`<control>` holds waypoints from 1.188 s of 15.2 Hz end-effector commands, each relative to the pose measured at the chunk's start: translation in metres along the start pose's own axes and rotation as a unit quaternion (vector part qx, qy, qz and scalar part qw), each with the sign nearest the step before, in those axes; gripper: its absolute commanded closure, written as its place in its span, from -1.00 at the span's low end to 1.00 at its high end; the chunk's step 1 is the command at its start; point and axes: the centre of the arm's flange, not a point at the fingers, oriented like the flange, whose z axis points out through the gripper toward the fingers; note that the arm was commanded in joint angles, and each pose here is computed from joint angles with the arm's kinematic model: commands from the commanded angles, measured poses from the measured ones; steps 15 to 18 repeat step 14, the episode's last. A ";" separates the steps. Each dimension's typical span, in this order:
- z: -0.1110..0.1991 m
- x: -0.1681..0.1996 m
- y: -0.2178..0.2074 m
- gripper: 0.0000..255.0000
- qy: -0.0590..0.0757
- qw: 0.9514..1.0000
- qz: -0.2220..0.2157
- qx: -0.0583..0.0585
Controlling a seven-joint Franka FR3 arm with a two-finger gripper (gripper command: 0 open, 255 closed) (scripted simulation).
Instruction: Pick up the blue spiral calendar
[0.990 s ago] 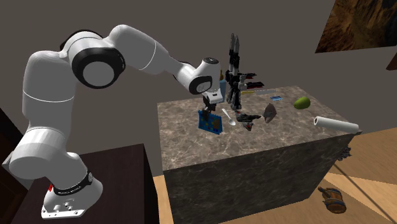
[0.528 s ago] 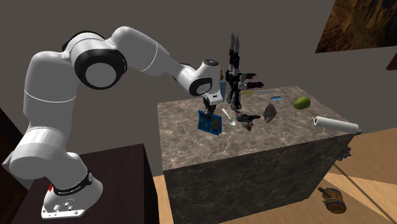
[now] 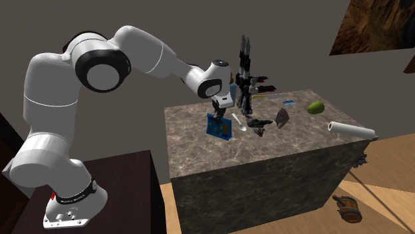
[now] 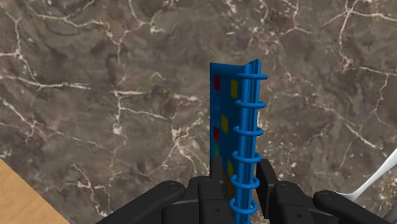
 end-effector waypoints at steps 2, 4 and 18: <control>-0.015 0.000 -0.002 1.00 0.000 1.000 0.000 0.000; -0.026 -0.001 -0.003 1.00 0.000 1.000 0.000 0.000; -0.069 -0.002 -0.009 1.00 0.000 1.000 0.000 0.000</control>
